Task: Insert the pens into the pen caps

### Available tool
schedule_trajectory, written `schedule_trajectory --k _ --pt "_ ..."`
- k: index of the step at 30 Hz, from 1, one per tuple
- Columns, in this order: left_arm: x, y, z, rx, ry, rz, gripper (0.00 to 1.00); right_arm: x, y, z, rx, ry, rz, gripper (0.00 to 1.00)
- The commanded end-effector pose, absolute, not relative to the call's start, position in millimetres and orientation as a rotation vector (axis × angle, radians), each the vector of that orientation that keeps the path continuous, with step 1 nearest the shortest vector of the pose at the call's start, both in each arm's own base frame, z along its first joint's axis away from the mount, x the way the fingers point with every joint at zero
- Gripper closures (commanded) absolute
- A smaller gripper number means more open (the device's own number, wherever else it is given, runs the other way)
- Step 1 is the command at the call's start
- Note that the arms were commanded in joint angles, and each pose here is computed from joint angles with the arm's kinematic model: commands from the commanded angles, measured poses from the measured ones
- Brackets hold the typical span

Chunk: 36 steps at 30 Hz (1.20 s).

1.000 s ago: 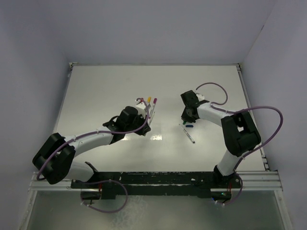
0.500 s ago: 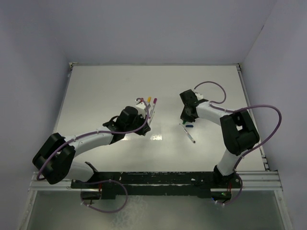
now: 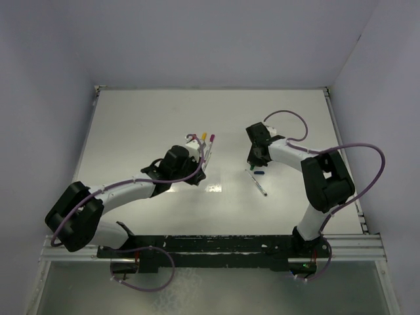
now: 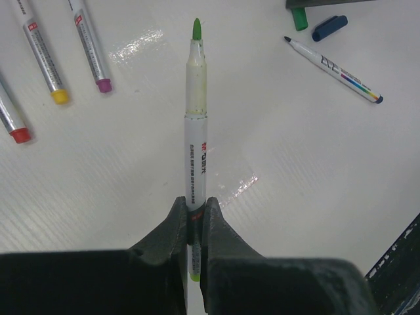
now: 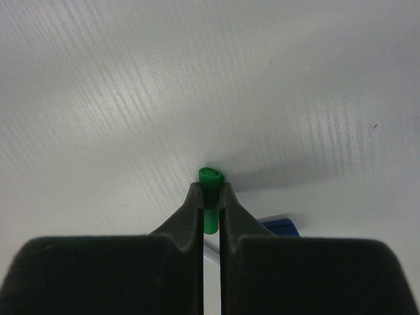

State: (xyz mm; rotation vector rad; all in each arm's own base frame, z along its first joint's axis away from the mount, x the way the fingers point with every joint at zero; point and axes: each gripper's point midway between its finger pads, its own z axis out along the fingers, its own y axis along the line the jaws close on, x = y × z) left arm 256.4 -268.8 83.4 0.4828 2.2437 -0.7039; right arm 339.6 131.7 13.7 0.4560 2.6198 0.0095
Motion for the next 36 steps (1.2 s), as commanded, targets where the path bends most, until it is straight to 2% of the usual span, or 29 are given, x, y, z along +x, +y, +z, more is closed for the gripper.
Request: schedule_trajectory --k 1,11,19,28,36 --pt "271.6 -279.3 104.1 0.515 2.152 -0.702 1.0 288.3 117.7 -23.6 0.344 2.833 -0.1 1.0" --pt "281.9 -290.0 121.4 0.539 2.095 -0.719 1.0 367.2 164.1 74.8 0.285 2.469 0.267 1.0" --pt "287.1 -309.8 154.1 0.512 2.022 -0.838 1.0 397.2 190.1 177.3 0.219 2.097 0.542 1.0" --pt "278.2 -346.5 223.4 0.512 1.861 -1.132 1.0 387.2 203.3 280.6 0.145 1.739 0.777 1.0" --pt "275.0 -362.9 248.3 0.461 1.802 -1.292 1.0 367.6 214.1 325.7 0.139 1.55 0.981 1.0"
